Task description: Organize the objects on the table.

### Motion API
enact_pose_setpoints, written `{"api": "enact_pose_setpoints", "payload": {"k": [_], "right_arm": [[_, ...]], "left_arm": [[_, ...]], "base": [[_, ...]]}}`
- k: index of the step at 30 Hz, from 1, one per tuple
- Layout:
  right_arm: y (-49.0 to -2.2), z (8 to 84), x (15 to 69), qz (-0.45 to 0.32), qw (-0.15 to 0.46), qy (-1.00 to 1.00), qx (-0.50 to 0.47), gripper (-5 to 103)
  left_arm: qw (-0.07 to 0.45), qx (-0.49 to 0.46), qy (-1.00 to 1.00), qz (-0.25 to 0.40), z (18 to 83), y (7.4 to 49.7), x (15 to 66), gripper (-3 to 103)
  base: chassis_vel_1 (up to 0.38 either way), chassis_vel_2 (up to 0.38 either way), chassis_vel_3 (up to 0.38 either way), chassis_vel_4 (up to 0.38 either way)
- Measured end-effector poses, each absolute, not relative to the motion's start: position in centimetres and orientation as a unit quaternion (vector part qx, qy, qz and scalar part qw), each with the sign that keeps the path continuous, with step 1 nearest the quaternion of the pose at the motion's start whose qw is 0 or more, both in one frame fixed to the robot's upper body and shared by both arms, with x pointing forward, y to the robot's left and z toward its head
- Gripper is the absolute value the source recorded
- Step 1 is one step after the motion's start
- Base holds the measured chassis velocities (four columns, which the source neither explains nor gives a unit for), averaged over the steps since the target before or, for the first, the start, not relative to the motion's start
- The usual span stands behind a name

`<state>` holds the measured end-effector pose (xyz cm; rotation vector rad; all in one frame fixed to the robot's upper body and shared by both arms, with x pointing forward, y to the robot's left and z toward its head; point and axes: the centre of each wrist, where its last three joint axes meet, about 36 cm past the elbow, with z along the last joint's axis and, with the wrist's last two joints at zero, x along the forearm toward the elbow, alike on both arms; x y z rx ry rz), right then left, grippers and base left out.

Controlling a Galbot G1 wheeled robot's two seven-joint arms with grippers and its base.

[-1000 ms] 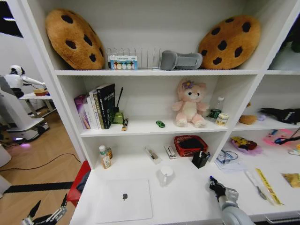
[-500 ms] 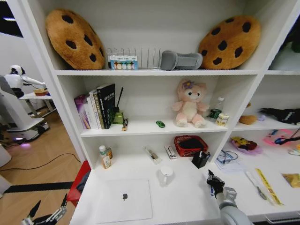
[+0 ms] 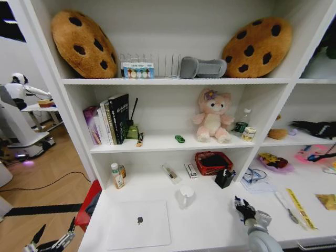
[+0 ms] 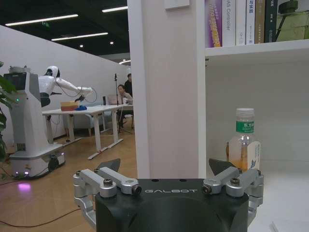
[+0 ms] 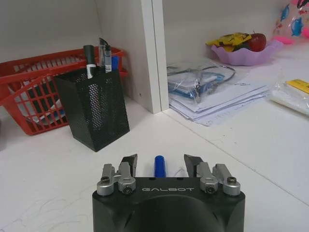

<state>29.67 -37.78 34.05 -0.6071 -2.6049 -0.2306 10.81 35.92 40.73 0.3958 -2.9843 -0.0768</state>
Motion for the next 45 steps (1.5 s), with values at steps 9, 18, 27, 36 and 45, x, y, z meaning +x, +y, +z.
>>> {"api": "enact_pose_setpoints", "payload": {"k": [9,18,27,36,45], "right_arm": [[-38.1,33.2,30.4,-0.085,0.249,-0.939,-0.221,78],[-37.7,33.3,30.6,-0.082,0.249,-0.938,-0.226,39],[-37.8,33.3,30.4,-0.078,0.247,-0.938,-0.231,12],[-37.5,33.3,31.6,0.028,0.082,-0.985,-0.149,12],[-36.6,32.9,37.9,0.116,-0.038,-0.991,-0.056,12]], "left_arm": [[0.065,0.131,-0.989,-0.025,40.7,35.9,10.8,100],[0.065,0.131,-0.989,-0.025,40.7,35.9,10.8,100],[0.065,0.131,-0.989,-0.025,40.7,35.9,10.8,100],[0.065,0.131,-0.989,-0.025,40.7,35.9,10.8,100],[0.065,0.131,-0.989,-0.025,40.7,35.9,10.8,100]], "base": [[0.0,0.0,0.0,0.0],[0.0,0.0,0.0,0.0],[0.0,0.0,0.0,0.0],[0.0,0.0,0.0,0.0],[0.0,0.0,0.0,0.0]]}}
